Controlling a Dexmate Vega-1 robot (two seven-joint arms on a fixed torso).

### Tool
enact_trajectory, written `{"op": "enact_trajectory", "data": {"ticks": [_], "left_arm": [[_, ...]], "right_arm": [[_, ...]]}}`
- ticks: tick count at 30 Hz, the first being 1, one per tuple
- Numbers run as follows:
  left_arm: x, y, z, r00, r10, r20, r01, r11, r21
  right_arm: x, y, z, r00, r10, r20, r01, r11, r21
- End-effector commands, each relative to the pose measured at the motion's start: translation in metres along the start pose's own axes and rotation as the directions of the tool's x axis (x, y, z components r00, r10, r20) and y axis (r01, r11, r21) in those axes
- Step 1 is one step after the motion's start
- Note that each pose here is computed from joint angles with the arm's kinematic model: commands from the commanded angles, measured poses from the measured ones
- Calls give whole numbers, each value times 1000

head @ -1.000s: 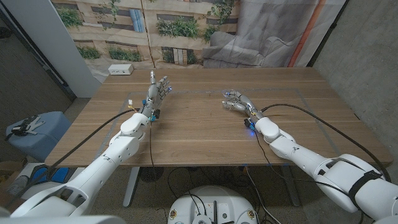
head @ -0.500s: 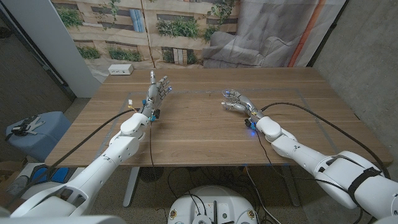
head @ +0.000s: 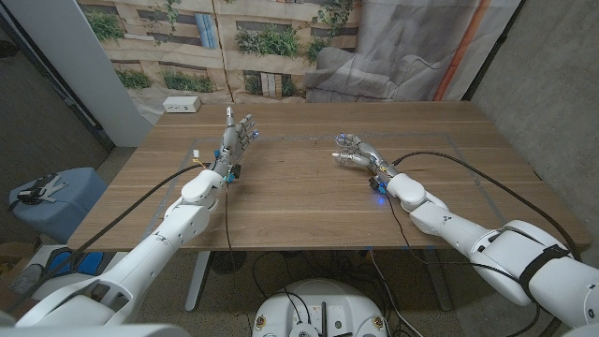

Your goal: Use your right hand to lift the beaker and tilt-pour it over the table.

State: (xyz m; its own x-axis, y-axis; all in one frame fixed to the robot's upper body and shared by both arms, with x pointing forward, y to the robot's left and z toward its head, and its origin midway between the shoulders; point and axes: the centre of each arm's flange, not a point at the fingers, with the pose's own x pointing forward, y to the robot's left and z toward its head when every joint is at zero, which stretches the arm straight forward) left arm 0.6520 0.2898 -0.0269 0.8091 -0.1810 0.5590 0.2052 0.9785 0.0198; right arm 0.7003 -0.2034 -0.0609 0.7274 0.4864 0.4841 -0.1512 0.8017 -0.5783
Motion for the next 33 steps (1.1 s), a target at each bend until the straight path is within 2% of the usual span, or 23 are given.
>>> {"op": "enact_trajectory", "data": {"ticks": [1, 8, 15, 24, 33], "left_arm": [[0, 0, 0, 1000, 0, 0, 0, 1000, 0], [0, 0, 0, 1000, 0, 0, 0, 1000, 0], [0, 0, 0, 1000, 0, 0, 0, 1000, 0], [0, 0, 0, 1000, 0, 0, 0, 1000, 0], [0, 0, 0, 1000, 0, 0, 0, 1000, 0]], "right_arm": [[-1, -12, 3, 999, 30, 24, -30, 999, 11], [-5, -27, 8, 999, 28, 40, -29, 999, 20], [-12, -41, 16, 999, 8, 37, -11, 997, 82], [-19, -50, 23, 1000, -23, 11, 21, 990, 138], [-25, -55, 32, 995, -101, -4, 100, 973, 209]]}}
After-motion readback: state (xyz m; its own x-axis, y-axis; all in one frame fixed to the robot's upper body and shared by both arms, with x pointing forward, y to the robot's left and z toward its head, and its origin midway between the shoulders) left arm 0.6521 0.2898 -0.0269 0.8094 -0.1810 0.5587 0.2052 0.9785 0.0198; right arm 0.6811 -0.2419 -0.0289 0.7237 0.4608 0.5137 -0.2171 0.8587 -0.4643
